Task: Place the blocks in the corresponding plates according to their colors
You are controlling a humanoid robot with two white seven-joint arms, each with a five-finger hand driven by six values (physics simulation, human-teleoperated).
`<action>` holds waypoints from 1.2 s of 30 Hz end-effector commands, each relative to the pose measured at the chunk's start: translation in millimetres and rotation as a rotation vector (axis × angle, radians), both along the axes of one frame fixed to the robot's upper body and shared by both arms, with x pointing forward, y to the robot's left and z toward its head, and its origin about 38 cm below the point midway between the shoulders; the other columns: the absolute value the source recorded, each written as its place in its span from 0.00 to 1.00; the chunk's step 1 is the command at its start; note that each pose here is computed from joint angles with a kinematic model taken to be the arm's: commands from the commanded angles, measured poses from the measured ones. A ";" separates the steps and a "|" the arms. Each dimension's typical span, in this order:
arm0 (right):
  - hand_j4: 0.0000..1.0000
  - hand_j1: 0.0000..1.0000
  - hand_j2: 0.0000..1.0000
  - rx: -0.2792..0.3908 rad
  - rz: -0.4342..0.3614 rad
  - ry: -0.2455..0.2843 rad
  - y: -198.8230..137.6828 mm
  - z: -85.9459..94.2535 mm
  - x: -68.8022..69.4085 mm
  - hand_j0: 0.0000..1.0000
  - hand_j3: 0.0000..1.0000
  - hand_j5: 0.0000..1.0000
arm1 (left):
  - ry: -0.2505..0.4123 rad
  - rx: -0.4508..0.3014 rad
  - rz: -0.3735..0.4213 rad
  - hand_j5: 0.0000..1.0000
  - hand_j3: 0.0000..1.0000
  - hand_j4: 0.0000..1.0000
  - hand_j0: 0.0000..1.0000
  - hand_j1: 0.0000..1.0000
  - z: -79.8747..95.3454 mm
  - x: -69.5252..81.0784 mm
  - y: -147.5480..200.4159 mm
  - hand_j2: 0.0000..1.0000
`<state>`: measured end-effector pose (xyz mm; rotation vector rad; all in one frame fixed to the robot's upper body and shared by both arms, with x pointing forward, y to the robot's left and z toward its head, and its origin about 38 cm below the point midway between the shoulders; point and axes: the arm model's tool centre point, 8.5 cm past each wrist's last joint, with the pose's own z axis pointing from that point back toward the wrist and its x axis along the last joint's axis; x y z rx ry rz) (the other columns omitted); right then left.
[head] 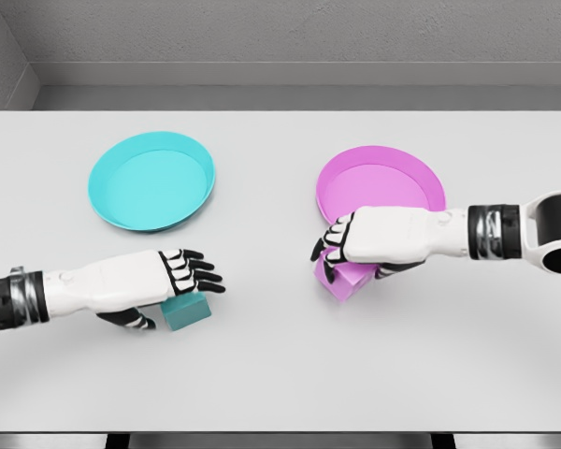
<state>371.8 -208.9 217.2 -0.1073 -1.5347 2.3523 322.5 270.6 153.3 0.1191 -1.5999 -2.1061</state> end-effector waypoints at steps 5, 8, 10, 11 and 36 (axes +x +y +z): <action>0.52 0.52 0.52 0.026 -0.109 -0.022 -8.6 13.4 13.2 0.52 0.52 0.52 | -0.018 0.031 -0.018 1.00 1.00 1.00 1.00 1.00 -0.2 1.8 -2.4 1.00; 0.52 0.52 0.52 0.024 -0.196 -0.019 -12.0 15.2 21.5 0.52 0.52 0.52 | -0.025 0.039 -0.021 1.00 1.00 1.00 1.00 1.00 0.3 2.5 -2.5 1.00; 0.52 0.52 0.52 0.026 -0.255 -0.023 -16.2 18.2 27.2 0.52 0.52 0.52 | -0.021 0.055 -0.026 1.00 1.00 1.00 1.00 1.00 0.1 2.6 -2.6 1.00; 0.52 0.52 0.52 0.038 -0.281 -0.036 -21.5 24.2 30.1 0.52 0.52 0.52 | -0.023 0.056 -0.026 1.00 1.00 1.00 1.00 1.00 1.0 3.2 -2.7 1.00; 1.00 1.00 1.00 0.061 -0.726 0.018 -35.9 20.6 63.2 1.00 1.00 1.00 | -0.056 0.090 -0.022 0.47 0.47 0.47 0.47 0.47 16.5 12.2 4.7 0.47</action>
